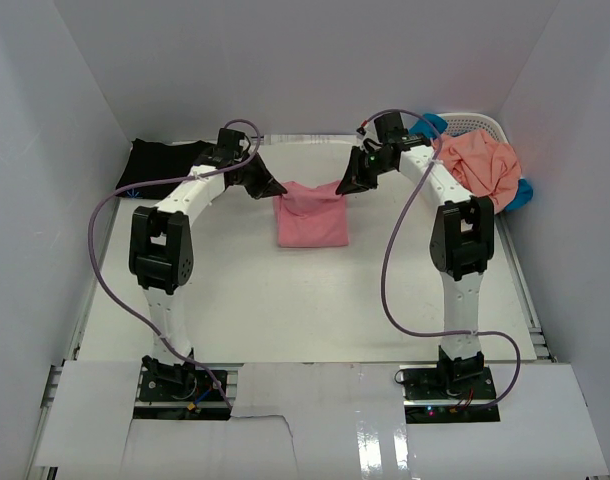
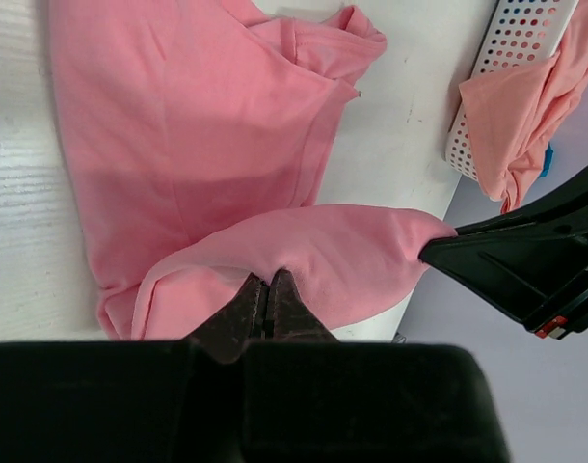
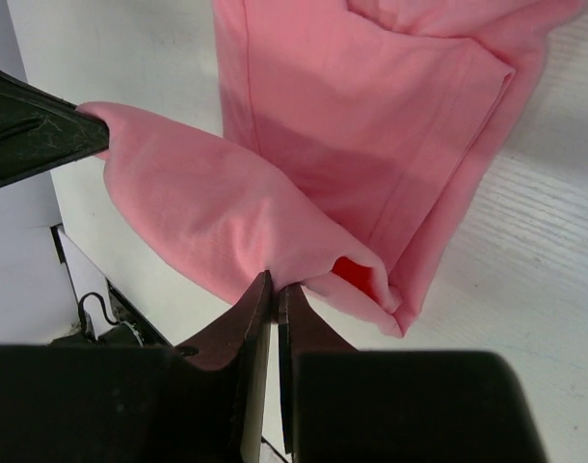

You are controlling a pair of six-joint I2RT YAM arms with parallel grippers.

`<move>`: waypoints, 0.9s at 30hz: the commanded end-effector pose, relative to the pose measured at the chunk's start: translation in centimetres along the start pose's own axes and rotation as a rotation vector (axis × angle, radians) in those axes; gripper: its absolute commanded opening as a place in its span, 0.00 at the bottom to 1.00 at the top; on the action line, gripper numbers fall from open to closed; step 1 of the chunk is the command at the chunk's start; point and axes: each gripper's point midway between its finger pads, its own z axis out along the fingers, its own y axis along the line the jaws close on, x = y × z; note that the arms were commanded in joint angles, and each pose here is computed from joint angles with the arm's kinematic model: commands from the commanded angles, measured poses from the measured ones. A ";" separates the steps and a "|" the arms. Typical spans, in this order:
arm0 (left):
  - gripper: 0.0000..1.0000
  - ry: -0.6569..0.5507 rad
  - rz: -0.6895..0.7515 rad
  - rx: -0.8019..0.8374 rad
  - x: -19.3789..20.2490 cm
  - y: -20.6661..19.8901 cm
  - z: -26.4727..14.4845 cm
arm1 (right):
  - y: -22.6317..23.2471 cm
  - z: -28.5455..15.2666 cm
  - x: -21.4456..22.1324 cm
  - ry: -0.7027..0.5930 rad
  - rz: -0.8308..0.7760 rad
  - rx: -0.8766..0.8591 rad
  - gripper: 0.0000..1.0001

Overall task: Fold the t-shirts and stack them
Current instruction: Fold the long partially folded tshirt into a neat square

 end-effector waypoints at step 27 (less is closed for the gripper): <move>0.00 -0.072 0.002 -0.010 -6.4 1.3 3.2 | -0.8 2.9 -6.8 -0.109 -0.024 -0.176 0.14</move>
